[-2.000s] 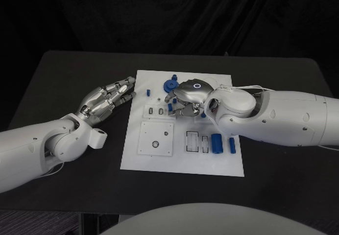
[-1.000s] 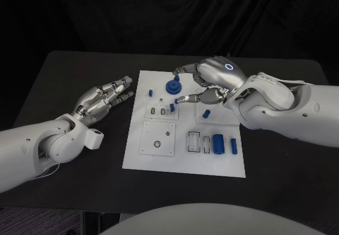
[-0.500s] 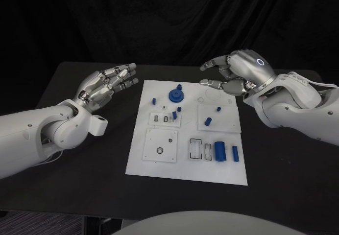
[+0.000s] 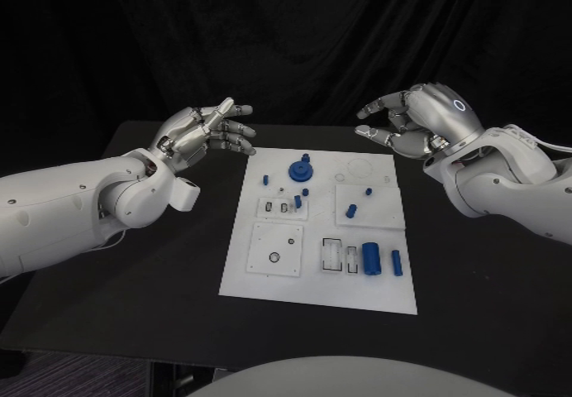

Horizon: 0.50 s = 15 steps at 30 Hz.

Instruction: Assemble the parts on the task board

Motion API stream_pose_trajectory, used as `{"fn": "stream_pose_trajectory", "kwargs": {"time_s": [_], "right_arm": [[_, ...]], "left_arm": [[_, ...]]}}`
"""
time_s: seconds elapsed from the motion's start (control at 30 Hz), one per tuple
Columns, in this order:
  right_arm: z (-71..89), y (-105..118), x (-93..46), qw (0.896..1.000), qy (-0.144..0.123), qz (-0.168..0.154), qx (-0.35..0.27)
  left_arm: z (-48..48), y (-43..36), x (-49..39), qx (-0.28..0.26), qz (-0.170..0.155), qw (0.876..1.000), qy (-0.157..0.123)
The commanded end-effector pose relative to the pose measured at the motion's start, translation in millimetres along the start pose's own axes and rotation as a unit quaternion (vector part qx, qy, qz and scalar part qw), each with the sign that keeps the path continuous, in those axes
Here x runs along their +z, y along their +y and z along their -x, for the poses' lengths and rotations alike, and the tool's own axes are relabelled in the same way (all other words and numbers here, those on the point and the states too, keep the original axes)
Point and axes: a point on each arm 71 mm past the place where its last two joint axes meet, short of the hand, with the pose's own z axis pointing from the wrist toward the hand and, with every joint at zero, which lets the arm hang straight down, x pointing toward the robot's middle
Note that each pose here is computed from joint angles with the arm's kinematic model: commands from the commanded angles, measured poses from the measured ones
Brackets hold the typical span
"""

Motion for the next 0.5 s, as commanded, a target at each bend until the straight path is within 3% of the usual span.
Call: {"fn": "stream_pose_trajectory", "kwargs": {"time_s": [0.03,0.17,0.33,0.47,0.5], "right_arm": [[-2.0,-6,-3.4,1.0,-0.004,-0.019,0.006],[-7.2,-10,-6.5,1.0,0.005,-0.026,0.005],[-13.3,-11,-7.6,1.0,0.004,-0.014,0.004],[-15.4,-10,-7.8,1.0,0.002,-0.009,0.003],[-15.6,-10,-7.8,1.0,0.003,-0.009,0.003]], "left_arm": [[-6.8,0.6,9.5,0.101,0.054,0.993,0.037],[-13.2,-3.0,19.8,0.224,0.083,0.97,0.053],[-28.5,-3.0,30.4,0.366,0.124,0.919,0.08],[-45.1,1.8,38.3,0.448,0.167,0.871,0.112],[-47.4,2.8,39.6,0.456,0.175,0.865,0.116]]}}
